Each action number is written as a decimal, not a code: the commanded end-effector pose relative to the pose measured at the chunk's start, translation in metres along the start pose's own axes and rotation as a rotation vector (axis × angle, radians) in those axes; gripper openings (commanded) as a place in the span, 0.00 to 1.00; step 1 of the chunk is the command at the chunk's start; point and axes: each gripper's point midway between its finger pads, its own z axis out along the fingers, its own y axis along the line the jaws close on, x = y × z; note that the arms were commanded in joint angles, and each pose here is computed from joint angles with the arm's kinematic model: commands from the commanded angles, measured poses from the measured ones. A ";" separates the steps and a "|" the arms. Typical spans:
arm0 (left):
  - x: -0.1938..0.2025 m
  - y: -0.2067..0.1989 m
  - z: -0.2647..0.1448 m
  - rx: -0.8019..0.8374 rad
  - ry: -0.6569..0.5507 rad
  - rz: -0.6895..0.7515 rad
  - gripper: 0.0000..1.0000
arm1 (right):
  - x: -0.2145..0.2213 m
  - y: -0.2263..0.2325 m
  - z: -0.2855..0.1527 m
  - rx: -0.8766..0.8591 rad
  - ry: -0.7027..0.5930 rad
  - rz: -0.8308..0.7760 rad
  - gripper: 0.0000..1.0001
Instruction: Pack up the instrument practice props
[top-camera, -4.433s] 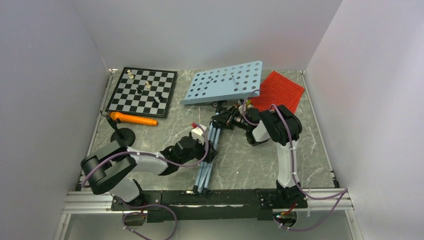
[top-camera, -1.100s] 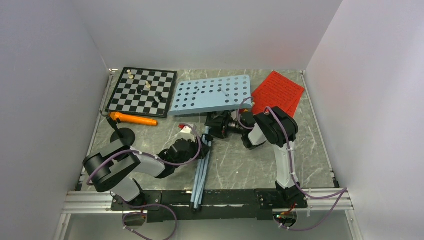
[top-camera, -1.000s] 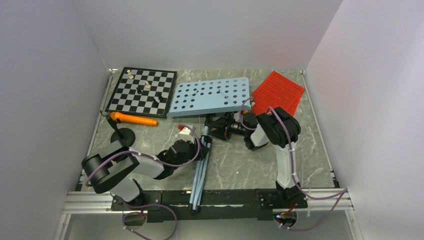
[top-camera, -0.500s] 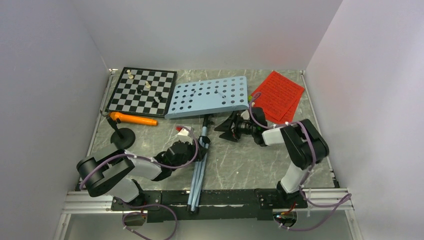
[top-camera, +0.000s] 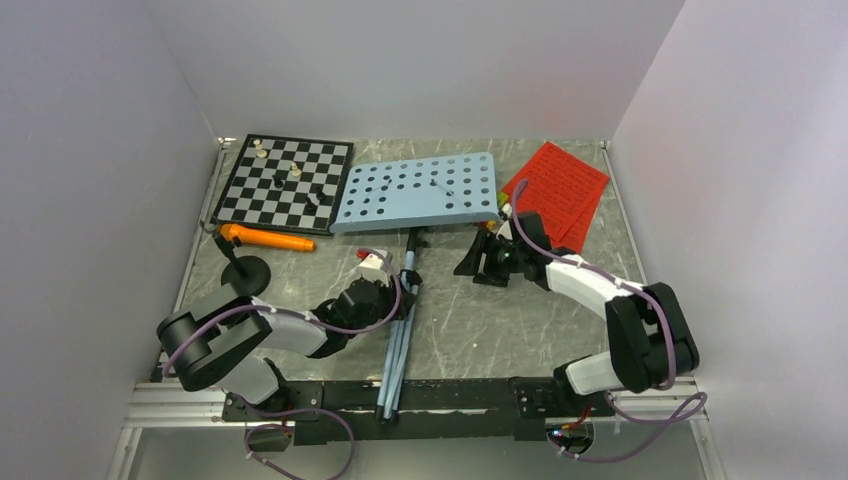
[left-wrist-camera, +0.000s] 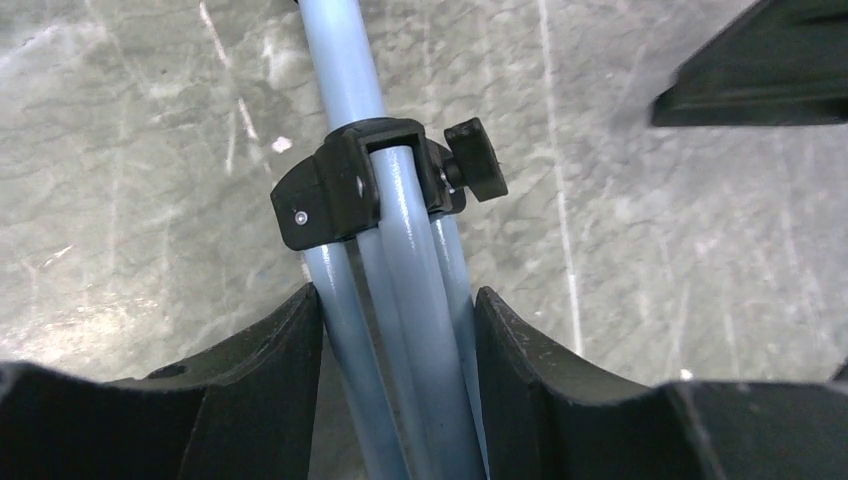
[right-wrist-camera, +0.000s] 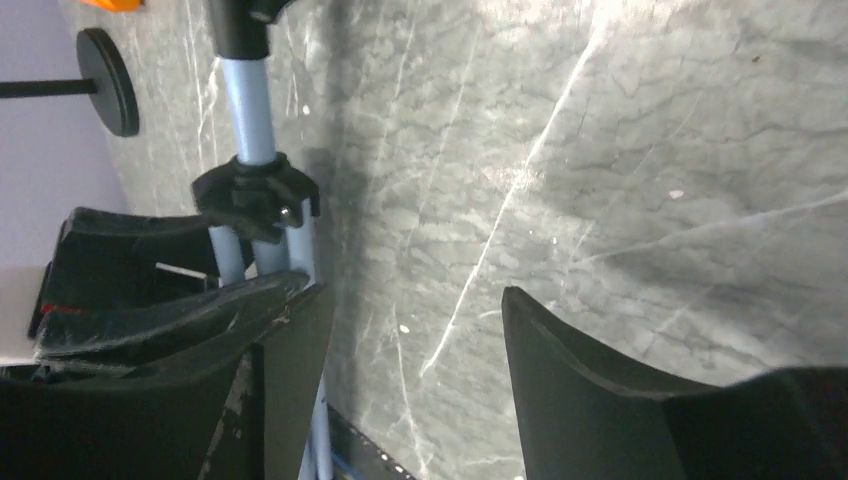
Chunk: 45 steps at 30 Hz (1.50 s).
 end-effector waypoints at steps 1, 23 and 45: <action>-0.073 -0.038 0.013 0.089 -0.233 0.069 0.00 | -0.033 0.018 -0.023 0.023 -0.128 -0.187 0.67; -0.102 -0.015 0.057 0.013 -0.224 0.073 0.00 | -0.057 0.052 -0.091 -0.007 -0.391 -0.343 0.67; -0.128 0.010 -0.062 -0.185 -0.137 0.077 0.99 | -0.056 0.092 -0.107 0.142 -0.607 -0.563 0.74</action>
